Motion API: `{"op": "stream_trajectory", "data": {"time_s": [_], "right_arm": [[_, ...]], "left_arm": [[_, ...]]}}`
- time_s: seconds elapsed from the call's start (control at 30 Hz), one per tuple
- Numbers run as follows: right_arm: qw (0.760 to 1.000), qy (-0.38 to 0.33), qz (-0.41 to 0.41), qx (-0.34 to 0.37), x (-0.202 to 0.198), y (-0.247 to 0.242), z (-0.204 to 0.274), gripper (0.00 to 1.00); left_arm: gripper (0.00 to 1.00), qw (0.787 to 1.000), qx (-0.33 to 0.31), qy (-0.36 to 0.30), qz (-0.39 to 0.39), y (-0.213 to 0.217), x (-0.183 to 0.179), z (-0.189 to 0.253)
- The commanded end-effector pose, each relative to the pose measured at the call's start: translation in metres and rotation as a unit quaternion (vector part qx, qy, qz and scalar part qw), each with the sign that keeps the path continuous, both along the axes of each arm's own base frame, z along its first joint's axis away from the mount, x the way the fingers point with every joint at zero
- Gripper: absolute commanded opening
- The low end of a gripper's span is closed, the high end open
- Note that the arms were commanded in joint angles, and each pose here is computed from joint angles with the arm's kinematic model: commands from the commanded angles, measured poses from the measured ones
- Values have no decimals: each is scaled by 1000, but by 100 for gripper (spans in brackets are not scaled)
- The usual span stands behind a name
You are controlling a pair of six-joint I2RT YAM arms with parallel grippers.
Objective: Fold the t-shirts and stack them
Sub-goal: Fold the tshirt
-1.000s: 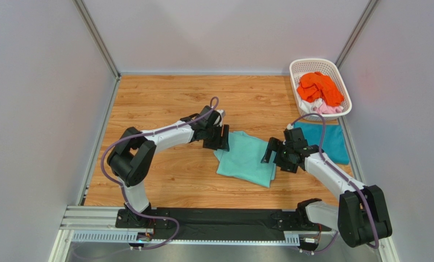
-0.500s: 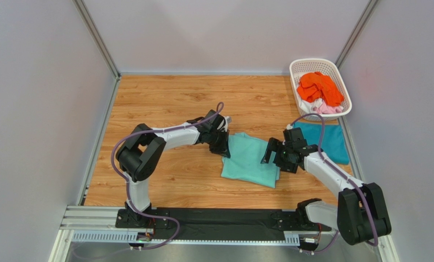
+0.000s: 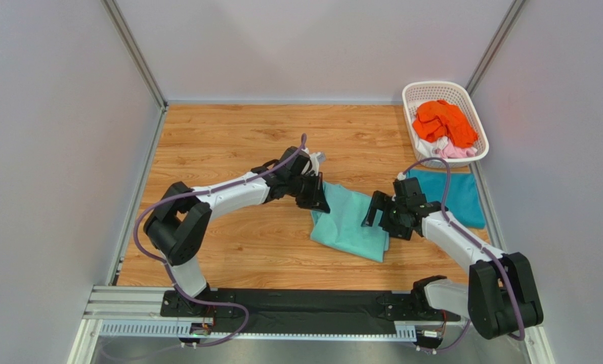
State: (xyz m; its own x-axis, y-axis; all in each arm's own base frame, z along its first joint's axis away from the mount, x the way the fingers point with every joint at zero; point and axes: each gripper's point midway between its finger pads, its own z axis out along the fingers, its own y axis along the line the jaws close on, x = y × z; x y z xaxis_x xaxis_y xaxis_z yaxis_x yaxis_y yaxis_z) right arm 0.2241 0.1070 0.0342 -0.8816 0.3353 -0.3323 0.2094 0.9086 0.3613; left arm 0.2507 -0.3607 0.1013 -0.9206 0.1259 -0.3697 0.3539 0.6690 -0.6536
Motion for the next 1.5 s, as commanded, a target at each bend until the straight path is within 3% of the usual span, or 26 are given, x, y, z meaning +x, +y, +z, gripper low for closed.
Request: {"op": "stream_trajectory", "data": {"time_s": [0.0, 0.13, 0.5, 0.93, 1.3, 1.37, 1.4, 1.47], "right_arm": [[1000, -18, -2, 9, 5, 2, 4, 100], [1000, -20, -4, 10, 3, 0, 5, 100], [1000, -23, 5, -1, -2, -4, 9, 100], [1000, -24, 10, 7, 3, 0, 9, 100], [999, -39, 18, 28, 6, 12, 21, 100], [998, -39, 18, 35, 6, 16, 22, 100], [998, -42, 22, 41, 7, 20, 23, 100], [998, -42, 19, 42, 8, 21, 23, 100]], "left_arm": [[0, 999, -30, 26, -8, -8, -8, -5], [1, 997, -50, 63, -9, -12, -14, -30], [11, 996, 24, 76, 34, 25, 13, -78], [56, 995, 81, 15, 50, 45, 22, -47], [70, 986, 132, -49, 87, 76, 28, -2], [78, 987, 125, -57, 86, 75, 27, 6], [90, 990, 103, -62, 68, 68, 22, 16], [97, 994, 74, -73, 40, 51, 14, 26]]}}
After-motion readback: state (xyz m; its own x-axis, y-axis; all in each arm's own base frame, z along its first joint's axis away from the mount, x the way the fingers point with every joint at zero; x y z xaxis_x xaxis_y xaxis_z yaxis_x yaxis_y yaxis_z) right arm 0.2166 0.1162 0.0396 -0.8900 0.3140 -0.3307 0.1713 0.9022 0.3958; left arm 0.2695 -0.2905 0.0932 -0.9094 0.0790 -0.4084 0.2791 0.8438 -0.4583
